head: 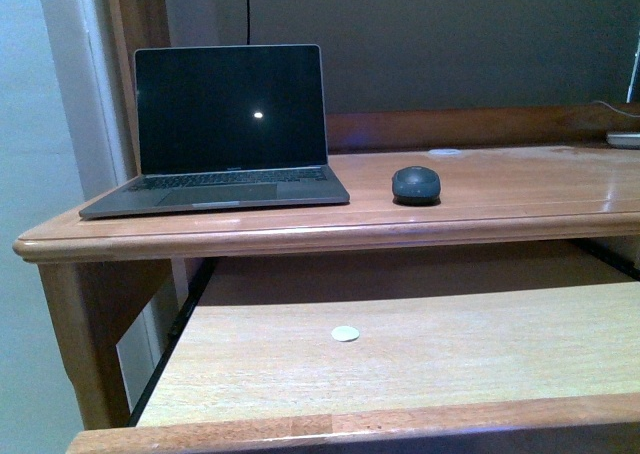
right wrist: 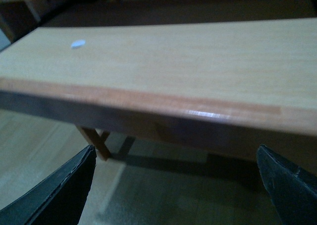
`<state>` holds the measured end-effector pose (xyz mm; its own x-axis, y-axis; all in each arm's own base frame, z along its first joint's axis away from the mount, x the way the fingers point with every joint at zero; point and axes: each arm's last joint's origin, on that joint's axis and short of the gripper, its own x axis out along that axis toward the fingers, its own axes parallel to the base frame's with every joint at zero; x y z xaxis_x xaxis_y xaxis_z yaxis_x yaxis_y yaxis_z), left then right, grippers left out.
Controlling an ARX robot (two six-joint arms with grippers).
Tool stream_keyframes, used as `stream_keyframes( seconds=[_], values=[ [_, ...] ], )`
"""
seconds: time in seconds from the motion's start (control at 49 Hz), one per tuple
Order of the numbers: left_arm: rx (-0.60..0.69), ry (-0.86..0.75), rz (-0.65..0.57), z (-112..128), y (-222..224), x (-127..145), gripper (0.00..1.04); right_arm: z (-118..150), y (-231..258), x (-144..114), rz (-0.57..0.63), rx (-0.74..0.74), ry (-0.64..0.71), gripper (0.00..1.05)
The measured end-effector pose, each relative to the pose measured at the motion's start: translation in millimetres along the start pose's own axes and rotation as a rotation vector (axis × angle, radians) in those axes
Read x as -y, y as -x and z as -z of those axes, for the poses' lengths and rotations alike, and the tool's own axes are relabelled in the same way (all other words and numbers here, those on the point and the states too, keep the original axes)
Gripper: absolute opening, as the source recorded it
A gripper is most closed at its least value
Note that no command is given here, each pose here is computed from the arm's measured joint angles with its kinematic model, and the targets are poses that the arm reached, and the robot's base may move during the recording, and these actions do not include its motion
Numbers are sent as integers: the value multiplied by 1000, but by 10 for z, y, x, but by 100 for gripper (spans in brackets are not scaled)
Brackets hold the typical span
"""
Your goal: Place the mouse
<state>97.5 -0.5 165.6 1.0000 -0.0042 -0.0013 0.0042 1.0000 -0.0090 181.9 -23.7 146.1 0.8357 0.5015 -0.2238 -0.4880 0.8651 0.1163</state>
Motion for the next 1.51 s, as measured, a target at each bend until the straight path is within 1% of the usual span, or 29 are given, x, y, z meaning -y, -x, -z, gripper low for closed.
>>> stream_keyframes(
  seconds=[0.082,0.143,0.388,0.612,0.755,0.939,1.02,1.122,1.163,1.286,1.327,1.429,1.51],
  values=[
    [0,0,0,0,0,0,97,128,-53,-30,12,-25,33,97],
    [0,0,0,0,0,0,97,161,-139,-63,17,-29,52,97],
    [0,0,0,0,0,0,97,110,-541,-247,36,-19,77,97],
    [0,0,1,0,0,0,97,-26,-1065,-386,77,-15,82,97],
    [0,0,1,0,0,0,97,-205,-1654,-562,162,-10,83,97],
    [0,0,1,0,0,0,97,-331,-2087,-715,242,-11,101,97],
    [0,0,1,0,0,0,97,-407,-2382,-839,291,-9,122,97],
    [0,0,0,0,0,0,97,-496,-2638,-970,326,3,151,97],
    [0,0,1,0,0,0,97,-529,-2698,-1013,356,7,156,97],
    [0,0,1,0,0,0,97,-659,-2810,-1151,350,27,161,97],
    [1,0,1,-1,0,0,97,-691,-2823,-1151,352,35,158,97],
    [1,0,-1,-1,0,0,97,-670,-2792,-1113,357,26,148,97],
    [1,0,0,-1,0,0,97,-619,-2636,-1056,337,2,120,97]
  ],
)
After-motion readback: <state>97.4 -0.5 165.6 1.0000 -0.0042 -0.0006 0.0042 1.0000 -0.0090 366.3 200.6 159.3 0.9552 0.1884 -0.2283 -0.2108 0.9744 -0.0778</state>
